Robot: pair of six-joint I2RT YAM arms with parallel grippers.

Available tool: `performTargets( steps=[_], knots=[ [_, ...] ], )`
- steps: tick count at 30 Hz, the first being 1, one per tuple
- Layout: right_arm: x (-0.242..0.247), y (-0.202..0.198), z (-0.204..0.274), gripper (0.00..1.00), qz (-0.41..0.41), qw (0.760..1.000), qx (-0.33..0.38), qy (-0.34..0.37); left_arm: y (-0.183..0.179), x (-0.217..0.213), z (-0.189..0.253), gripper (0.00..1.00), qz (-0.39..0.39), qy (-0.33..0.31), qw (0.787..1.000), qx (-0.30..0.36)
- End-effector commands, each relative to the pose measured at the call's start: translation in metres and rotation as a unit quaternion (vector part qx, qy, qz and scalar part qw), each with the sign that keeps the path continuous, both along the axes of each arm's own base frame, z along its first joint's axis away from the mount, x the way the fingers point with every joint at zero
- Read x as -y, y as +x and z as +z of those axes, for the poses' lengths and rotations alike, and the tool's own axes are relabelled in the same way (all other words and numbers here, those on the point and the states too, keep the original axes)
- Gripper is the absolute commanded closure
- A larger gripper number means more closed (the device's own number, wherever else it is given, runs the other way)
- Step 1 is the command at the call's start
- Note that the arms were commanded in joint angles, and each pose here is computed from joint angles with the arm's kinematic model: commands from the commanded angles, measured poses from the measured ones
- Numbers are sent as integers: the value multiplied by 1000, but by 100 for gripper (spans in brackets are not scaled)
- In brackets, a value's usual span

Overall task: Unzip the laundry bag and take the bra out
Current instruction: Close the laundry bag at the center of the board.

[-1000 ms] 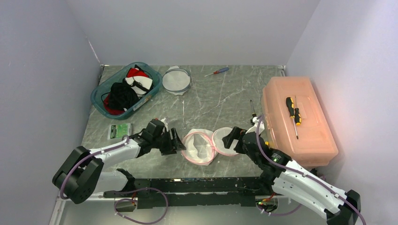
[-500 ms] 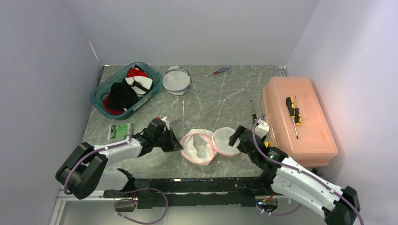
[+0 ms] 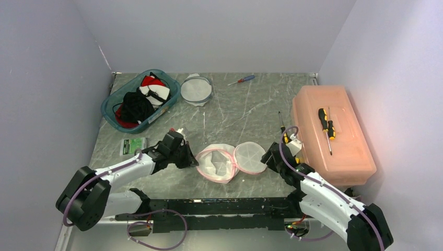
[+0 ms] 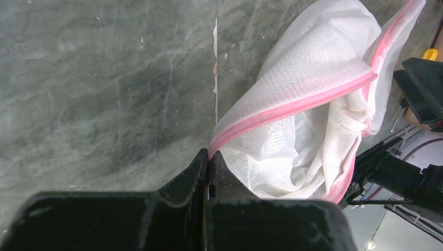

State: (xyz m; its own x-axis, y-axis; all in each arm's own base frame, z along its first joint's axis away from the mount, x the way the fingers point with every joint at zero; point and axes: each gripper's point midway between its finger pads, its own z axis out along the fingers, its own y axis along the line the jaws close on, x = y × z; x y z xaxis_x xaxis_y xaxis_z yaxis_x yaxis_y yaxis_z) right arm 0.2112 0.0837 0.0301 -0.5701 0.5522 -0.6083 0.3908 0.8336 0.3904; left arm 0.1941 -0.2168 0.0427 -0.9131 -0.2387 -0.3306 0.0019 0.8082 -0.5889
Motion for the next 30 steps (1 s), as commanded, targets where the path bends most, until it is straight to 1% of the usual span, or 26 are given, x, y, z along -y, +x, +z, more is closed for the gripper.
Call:
performTargets(
  steps=[1,5,7,12,16,20,23,26,29,30],
  knots=[
    [-18,11,6,35,27,999,19,34,7,-7,12,97,-1,29,999,22],
    [-24,8,-5,36,37,998,0,41,8,-6,13,97,-3,29,999,23],
    [-27,7,-10,41,42,998,-7,46,8,-6,13,97,-3,30,999,21],
    [-27,2,-20,60,46,998,-24,44,7,-8,16,97,-1,31,999,23],
    [-28,2,-21,77,49,998,-25,45,6,-9,19,97,-1,32,999,24],
    [-28,6,-11,100,53,998,-14,36,5,-11,26,97,0,34,999,30],
    [-26,14,9,100,56,998,11,27,7,-13,36,97,1,36,999,38],
    [-25,22,40,100,67,997,46,16,9,-15,49,97,1,40,998,51],
    [-24,30,80,100,81,993,86,0,16,-16,69,97,2,46,996,70],
    [-24,35,102,100,85,991,106,-3,19,-18,77,97,4,54,996,77]
  ],
)
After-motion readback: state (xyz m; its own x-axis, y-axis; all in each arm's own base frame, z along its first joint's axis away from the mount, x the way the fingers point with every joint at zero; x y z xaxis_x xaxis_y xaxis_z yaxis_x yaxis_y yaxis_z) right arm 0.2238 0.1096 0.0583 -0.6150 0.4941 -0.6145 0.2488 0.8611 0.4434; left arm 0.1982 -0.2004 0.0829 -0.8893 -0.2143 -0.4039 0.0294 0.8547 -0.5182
